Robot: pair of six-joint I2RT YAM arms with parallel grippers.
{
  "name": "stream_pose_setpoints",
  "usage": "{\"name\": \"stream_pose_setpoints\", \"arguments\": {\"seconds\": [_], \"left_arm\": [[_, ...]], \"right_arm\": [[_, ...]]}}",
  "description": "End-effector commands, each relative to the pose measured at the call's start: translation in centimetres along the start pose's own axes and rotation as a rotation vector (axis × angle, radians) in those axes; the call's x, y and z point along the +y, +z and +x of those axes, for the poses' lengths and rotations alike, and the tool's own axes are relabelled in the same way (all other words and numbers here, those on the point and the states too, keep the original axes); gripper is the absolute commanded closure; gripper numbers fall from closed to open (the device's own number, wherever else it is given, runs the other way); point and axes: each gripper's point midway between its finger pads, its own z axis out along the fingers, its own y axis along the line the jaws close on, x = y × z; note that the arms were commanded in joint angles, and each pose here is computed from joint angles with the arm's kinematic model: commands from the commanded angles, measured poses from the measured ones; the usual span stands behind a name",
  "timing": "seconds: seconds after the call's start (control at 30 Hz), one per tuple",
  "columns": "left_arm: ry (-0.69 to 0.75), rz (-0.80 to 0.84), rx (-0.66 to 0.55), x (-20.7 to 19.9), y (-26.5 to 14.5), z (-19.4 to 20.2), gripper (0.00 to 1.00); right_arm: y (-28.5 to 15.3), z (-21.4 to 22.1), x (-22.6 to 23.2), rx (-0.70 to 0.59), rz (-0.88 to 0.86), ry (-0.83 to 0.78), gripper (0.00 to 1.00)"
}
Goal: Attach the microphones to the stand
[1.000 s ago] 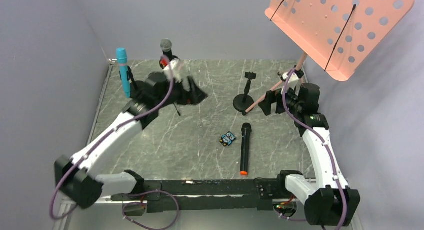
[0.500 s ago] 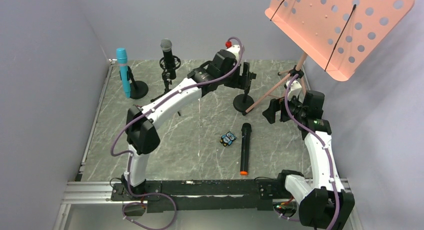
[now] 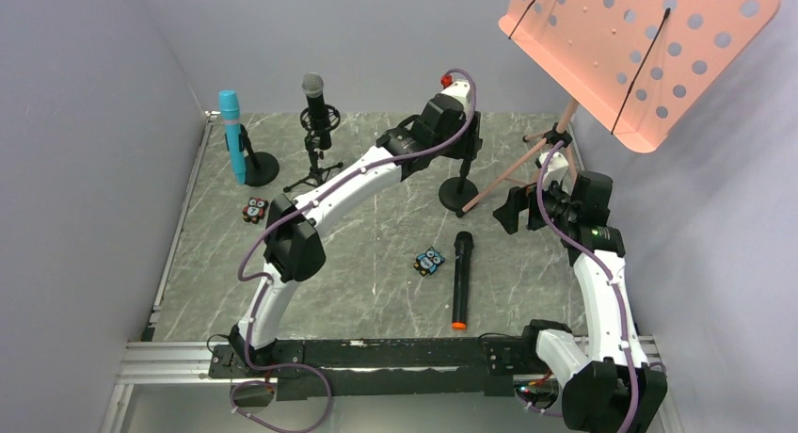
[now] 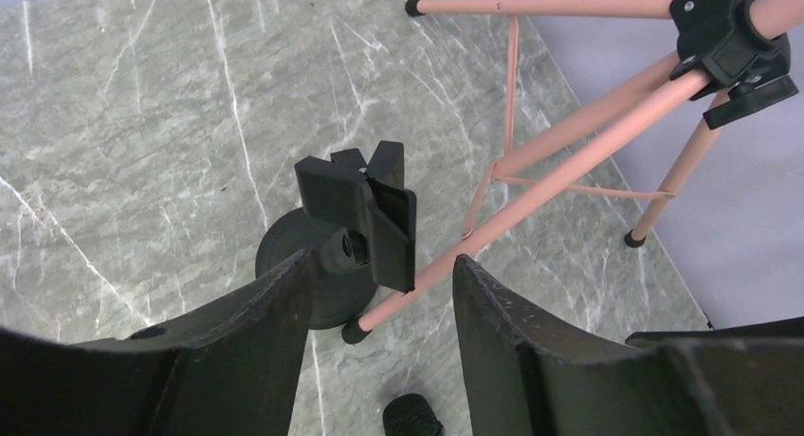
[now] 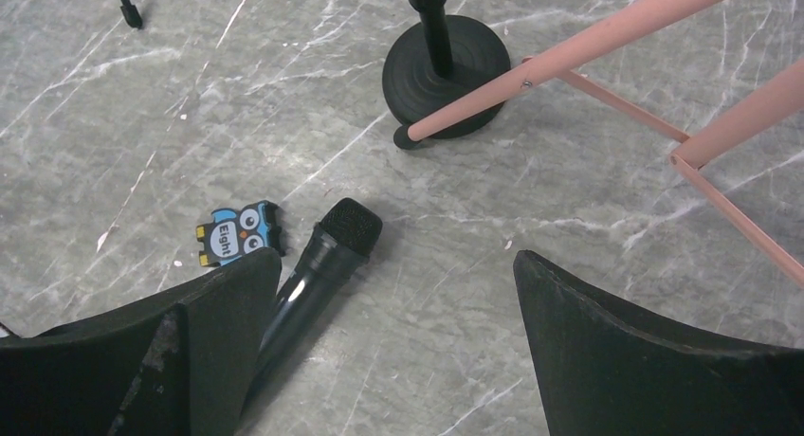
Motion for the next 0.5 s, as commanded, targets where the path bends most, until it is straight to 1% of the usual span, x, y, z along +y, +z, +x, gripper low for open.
{"name": "stream_pose_setpoints", "arguments": {"seconds": [0.0, 0.13, 0.3, 0.4, 0.47], "left_arm": [[-0.016, 0.008, -0.115, -1.6, 0.1, -2.8, 0.41], [-0.025, -0.015, -0.125, -1.6, 0.9, -2.5, 0.45], [-0.006, -0.081, -0.140, -1.0, 1.8, -2.0, 0.50], [0.003, -0.116, -0.147, -0.3, 2.1, -1.8, 0.57], [0.012, -0.128, -0.151, -0.2, 2.2, -1.7, 0.58]], "right_arm": [[-0.7, -1.6, 0.5, -0.048, -0.014, -0.026, 0.00], [-0.7, -1.7, 0.6, -0.051, -0.014, -0.027, 0.00], [-0.8, -1.7, 0.6, -0.051, -0.017, -0.026, 0.00], [-0.7, -1.7, 0.6, -0.051, -0.017, -0.025, 0.00], [-0.7, -1.6, 0.7, -0.048, -0.020, -0.023, 0.00]]}}
